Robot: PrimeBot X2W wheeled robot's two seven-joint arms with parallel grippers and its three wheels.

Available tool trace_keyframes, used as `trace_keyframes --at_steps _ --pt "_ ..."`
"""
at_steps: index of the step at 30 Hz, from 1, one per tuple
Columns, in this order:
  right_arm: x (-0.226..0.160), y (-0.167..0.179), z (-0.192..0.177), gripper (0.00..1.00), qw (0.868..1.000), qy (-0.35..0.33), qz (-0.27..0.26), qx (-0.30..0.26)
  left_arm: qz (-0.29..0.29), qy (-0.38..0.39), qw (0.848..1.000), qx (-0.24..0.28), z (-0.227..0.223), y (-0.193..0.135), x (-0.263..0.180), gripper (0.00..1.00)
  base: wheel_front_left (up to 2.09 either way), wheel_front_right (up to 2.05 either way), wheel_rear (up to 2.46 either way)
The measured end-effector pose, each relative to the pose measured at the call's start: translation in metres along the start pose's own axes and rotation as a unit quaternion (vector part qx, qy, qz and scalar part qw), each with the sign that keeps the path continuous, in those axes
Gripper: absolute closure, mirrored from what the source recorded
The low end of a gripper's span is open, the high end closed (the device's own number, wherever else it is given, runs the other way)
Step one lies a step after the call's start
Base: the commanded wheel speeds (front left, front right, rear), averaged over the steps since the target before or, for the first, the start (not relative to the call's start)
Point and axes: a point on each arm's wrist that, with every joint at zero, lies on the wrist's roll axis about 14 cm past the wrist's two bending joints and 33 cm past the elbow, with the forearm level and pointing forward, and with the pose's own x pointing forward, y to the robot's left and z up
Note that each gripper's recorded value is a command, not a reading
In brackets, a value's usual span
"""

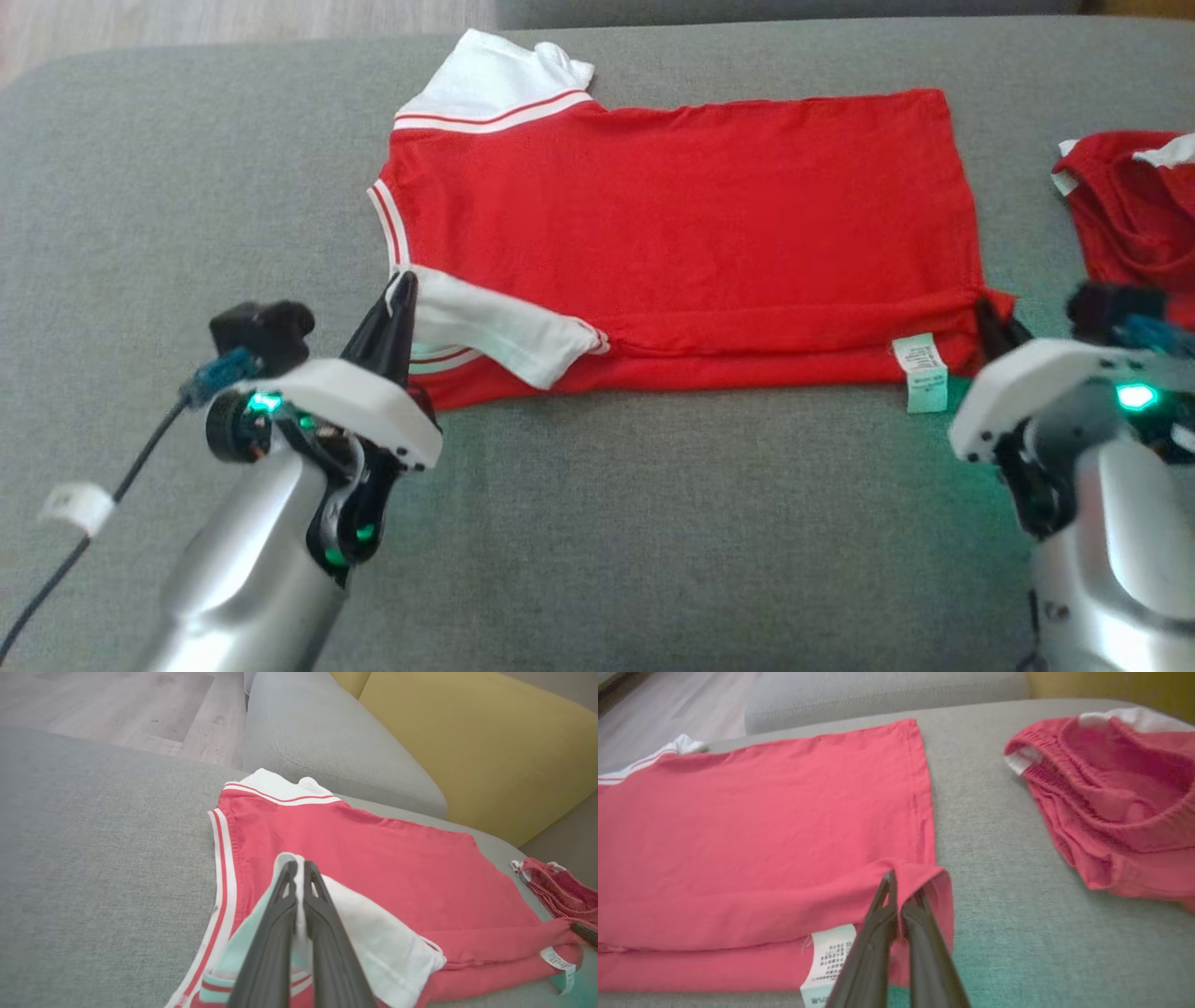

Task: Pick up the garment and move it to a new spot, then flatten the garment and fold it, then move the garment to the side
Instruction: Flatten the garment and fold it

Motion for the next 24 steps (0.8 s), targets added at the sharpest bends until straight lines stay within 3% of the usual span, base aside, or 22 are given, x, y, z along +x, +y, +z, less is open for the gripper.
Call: trace_keyframes --at_steps 6,15,16,18,19,20,21,22,23,24 --pt "0.011 0.011 -0.002 1.00 0.998 0.058 0.009 -0.032 0.000 0.050 0.999 0.019 -0.004 0.002 0.012 1.00 0.00 0.00 0.00" --pt "0.025 0.014 0.017 1.00 0.996 0.075 0.007 -0.049 0.006 0.063 0.997 0.044 0.016 0.007 0.026 1.00 0.00 0.00 0.00" --pt "0.026 0.014 0.016 0.96 0.996 0.079 0.007 -0.048 0.009 0.066 0.997 0.044 0.015 0.009 0.027 1.00 0.00 0.00 0.00" --pt "0.030 0.013 0.016 0.69 0.996 0.082 0.006 -0.046 0.014 0.072 0.996 0.045 0.013 0.013 0.030 1.00 0.00 0.00 0.00" --pt "0.031 0.013 0.018 0.69 0.996 0.080 0.005 -0.044 0.017 0.075 0.996 0.045 0.012 0.015 0.031 1.00 0.00 0.00 0.00" --pt "0.033 0.012 0.022 0.20 0.997 0.070 0.004 -0.043 0.019 0.077 0.996 0.045 0.011 0.017 0.033 1.00 0.00 0.00 0.00" --pt "0.035 0.011 0.027 0.00 0.997 0.059 0.002 -0.043 0.021 0.077 0.996 0.045 0.012 0.018 0.034 0.67 0.00 0.00 0.00" --pt "0.037 0.010 0.032 0.00 0.998 0.049 0.001 -0.041 0.021 0.072 0.996 0.045 0.015 0.018 0.036 0.15 0.00 0.00 0.00" --pt "0.039 0.010 0.037 0.00 0.999 0.038 0.001 -0.036 0.021 0.066 0.997 0.045 0.017 0.018 0.038 0.00 0.00 0.00 0.00" --pt "0.040 0.010 0.042 0.00 0.999 0.026 0.003 -0.030 0.022 0.061 0.997 0.046 0.020 0.018 0.039 0.00 0.00 0.00 0.00"
